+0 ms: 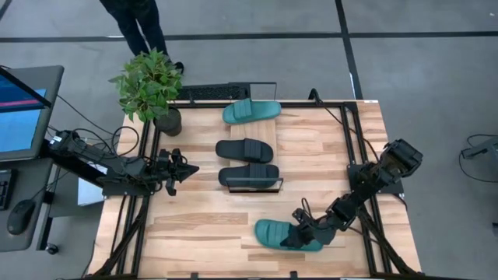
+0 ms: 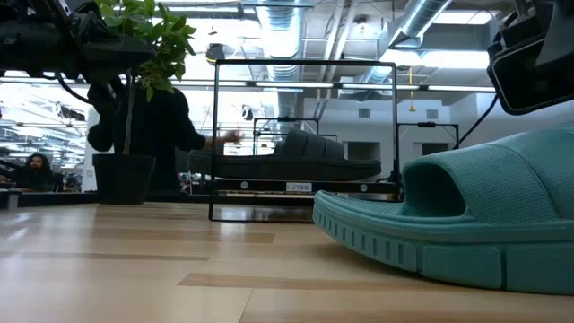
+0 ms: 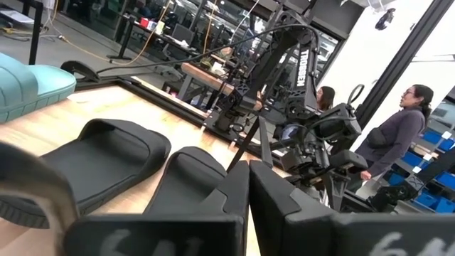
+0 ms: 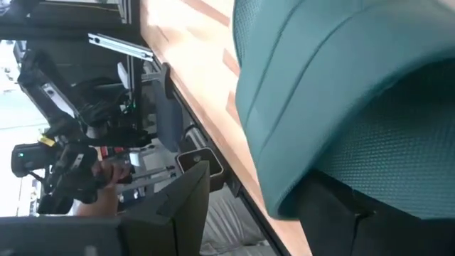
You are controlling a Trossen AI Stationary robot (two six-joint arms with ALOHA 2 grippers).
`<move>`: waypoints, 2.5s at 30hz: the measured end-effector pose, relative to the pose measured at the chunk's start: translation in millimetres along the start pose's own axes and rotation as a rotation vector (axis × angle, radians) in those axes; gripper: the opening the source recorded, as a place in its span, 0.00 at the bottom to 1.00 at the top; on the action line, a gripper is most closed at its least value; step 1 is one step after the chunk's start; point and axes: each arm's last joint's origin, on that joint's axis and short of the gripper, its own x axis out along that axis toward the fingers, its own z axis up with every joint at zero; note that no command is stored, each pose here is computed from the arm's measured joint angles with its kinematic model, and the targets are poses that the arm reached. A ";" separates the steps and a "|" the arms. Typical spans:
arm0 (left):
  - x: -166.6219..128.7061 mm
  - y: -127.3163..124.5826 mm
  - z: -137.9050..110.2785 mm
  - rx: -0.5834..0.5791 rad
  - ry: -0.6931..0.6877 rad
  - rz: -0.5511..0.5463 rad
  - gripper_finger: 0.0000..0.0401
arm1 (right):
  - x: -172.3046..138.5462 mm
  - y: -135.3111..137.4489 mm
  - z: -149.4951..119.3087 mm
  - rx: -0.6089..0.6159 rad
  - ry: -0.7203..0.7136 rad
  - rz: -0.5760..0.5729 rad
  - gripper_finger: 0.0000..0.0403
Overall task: Pick and place slides into the shelf
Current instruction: Put the green slide on the shelf
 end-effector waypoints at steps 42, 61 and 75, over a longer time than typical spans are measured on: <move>0.0 1.2 -2.2 0.002 0.021 0.012 0.00 | -98.4 37.0 17.8 0.031 -0.004 -0.118 0.00; -0.1 -0.2 0.7 -0.014 -0.008 0.000 0.00 | -193.5 79.6 69.4 -0.140 -0.159 -0.017 0.00; -0.1 -0.1 0.3 -0.026 -0.004 0.001 0.00 | -234.7 82.6 158.4 -0.227 -0.219 -0.052 0.00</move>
